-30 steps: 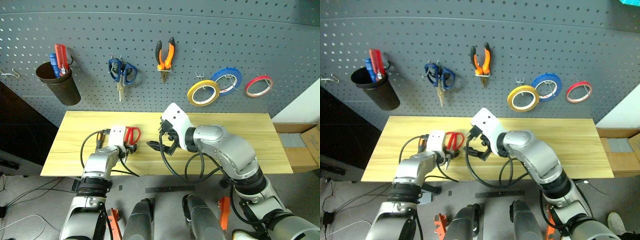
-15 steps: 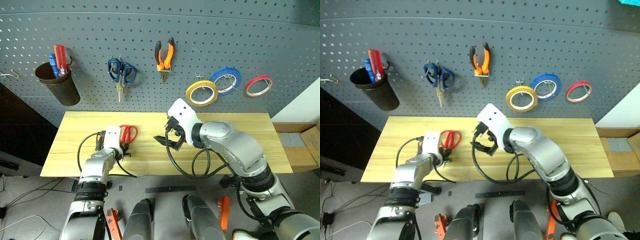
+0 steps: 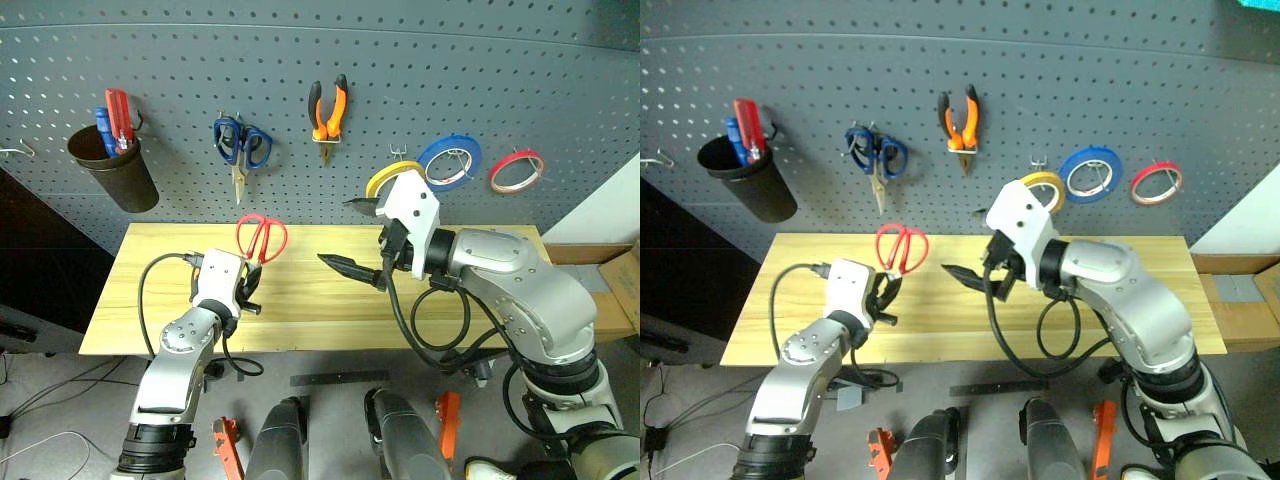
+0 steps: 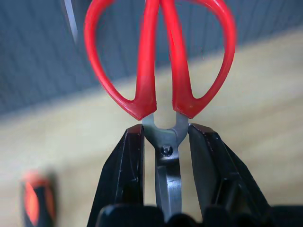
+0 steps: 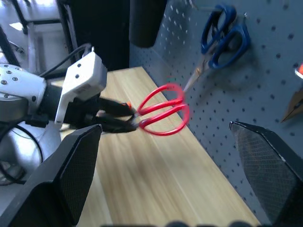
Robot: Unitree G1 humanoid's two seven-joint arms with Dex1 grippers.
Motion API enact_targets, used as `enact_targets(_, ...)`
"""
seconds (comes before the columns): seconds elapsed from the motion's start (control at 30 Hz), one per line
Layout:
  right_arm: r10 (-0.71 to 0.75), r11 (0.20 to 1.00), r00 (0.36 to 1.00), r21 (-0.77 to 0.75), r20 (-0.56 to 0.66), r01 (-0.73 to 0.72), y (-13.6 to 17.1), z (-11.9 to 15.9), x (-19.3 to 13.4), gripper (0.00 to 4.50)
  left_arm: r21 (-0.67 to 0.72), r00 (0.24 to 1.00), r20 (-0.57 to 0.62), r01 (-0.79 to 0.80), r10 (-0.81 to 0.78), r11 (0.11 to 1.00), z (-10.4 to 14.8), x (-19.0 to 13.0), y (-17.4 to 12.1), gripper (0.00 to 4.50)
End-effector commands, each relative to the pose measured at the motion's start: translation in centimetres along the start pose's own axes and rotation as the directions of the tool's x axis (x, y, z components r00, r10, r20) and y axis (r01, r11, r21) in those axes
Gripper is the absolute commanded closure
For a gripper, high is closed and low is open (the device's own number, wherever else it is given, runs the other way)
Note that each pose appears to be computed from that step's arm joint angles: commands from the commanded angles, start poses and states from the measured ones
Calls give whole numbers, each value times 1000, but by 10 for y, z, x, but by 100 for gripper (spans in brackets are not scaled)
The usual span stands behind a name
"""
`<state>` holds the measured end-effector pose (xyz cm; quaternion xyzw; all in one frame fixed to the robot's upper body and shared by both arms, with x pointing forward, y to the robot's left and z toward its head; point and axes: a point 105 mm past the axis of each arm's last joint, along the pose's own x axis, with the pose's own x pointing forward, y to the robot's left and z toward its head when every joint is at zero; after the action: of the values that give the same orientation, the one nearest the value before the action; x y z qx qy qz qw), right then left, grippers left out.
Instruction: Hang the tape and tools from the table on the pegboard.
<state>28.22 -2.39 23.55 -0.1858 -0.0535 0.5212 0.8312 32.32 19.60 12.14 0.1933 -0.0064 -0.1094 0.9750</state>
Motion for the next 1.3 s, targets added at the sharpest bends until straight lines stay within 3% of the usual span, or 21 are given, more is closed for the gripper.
enact_targets(0.03,11,998,998,-67,59,-7,0,16,-6,0,175,973,230,-72,31,982,50,-14,8,347)
enact_targets(0.3,37,995,997,-92,70,-30,-2,18,-4,0,250,924,375,-183,79,951,76,-25,21,347)
enact_targets(0.47,31,994,997,-103,69,-24,-7,18,-1,0,230,910,397,-227,122,946,86,-12,39,347)
enact_targets(0.63,13,994,998,-107,61,-6,-11,16,1,0,223,909,405,-205,101,953,94,5,40,347)
enact_targets(1.03,-3,994,999,-112,46,8,-14,15,3,0,158,934,329,-198,138,967,76,31,44,347)
enact_targets(1.3,-7,994,999,-111,50,12,-14,16,4,0,98,959,255,-150,121,984,61,41,32,347)
